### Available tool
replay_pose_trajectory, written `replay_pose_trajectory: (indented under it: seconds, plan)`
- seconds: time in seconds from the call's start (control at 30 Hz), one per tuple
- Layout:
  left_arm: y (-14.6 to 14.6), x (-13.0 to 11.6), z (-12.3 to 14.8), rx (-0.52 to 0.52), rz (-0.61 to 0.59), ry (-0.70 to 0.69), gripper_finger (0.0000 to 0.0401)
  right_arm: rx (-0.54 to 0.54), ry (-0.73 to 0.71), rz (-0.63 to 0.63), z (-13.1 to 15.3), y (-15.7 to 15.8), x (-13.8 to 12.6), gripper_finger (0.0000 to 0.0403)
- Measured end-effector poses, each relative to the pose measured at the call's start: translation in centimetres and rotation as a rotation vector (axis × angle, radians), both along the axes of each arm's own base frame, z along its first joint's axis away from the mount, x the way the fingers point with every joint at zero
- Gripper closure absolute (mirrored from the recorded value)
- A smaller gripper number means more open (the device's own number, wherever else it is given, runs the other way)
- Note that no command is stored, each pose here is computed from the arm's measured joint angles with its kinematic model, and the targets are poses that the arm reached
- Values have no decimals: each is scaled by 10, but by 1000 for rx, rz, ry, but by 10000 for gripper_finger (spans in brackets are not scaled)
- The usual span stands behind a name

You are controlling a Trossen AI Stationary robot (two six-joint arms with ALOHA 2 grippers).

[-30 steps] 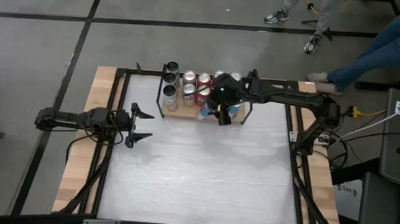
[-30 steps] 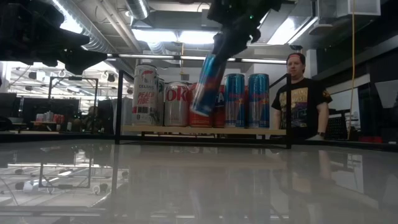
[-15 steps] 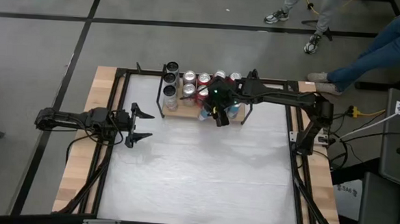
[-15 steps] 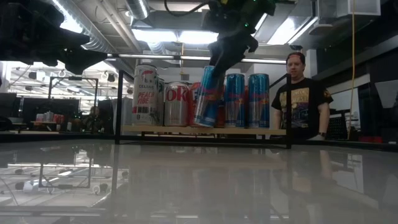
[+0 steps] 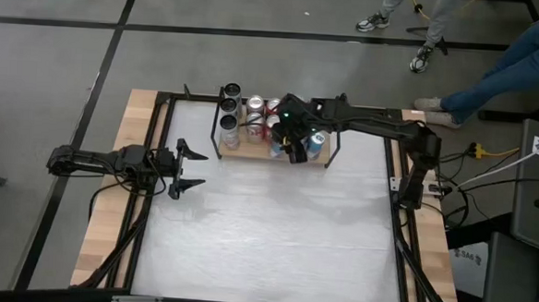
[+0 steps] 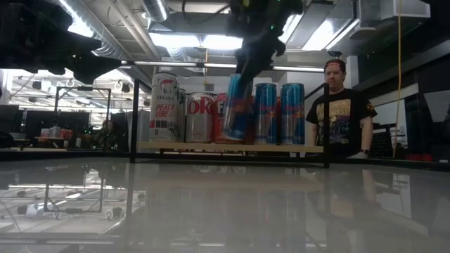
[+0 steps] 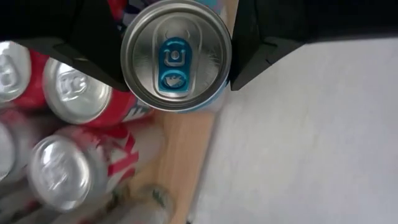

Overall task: Place canned beverage on shelf
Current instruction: Put the white and blue soda can on the shelf aligned with other pink soda can

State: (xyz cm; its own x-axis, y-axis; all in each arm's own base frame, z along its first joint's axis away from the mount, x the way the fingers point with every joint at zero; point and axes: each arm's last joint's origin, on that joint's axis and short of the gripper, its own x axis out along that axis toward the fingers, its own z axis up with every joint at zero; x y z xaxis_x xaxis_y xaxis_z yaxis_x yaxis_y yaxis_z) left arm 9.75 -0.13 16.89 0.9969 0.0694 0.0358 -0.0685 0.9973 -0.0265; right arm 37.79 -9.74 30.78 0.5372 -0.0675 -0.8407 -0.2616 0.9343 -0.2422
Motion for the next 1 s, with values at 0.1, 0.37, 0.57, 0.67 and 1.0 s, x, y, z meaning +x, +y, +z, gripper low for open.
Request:
replay_pose_trajectory:
  seconds: [0.1,0.37,0.57,0.67,1.0]
  plan:
    - [0,0,0,0,0,-2,56,7,37,-9,-10,-4,3,168]
    - [0,0,0,0,0,-2,56,-22,53,-11,-13,-5,5,168]
    - [0,0,0,0,0,-1,56,-20,67,-19,-13,-8,3,168]
    - [0,0,0,0,0,-2,56,-20,64,-21,-13,-9,3,168]
    - [0,0,0,0,0,-1,56,-26,54,-21,-13,-9,4,168]
